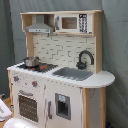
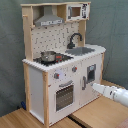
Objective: Play with the kitchen
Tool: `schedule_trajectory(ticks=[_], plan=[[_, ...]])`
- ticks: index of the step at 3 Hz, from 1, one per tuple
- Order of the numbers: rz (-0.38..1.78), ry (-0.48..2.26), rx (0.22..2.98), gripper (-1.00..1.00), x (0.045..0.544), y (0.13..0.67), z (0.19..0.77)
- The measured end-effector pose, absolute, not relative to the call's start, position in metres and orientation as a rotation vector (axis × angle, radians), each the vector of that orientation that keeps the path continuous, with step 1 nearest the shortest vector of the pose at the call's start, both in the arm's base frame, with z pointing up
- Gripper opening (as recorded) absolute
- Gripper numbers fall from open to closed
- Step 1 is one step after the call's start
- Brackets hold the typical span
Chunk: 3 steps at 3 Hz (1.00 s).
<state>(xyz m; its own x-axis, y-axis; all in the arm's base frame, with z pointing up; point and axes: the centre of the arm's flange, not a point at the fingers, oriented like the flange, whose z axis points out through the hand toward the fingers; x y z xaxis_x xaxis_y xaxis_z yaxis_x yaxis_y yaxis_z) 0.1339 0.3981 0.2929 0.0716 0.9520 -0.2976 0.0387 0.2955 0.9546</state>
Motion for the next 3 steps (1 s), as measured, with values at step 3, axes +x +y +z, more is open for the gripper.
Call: schedule_trajectory(ticks=[3], plan=[[1.144, 1.174, 1.265, 1.00, 0.166, 0.399, 0.292]])
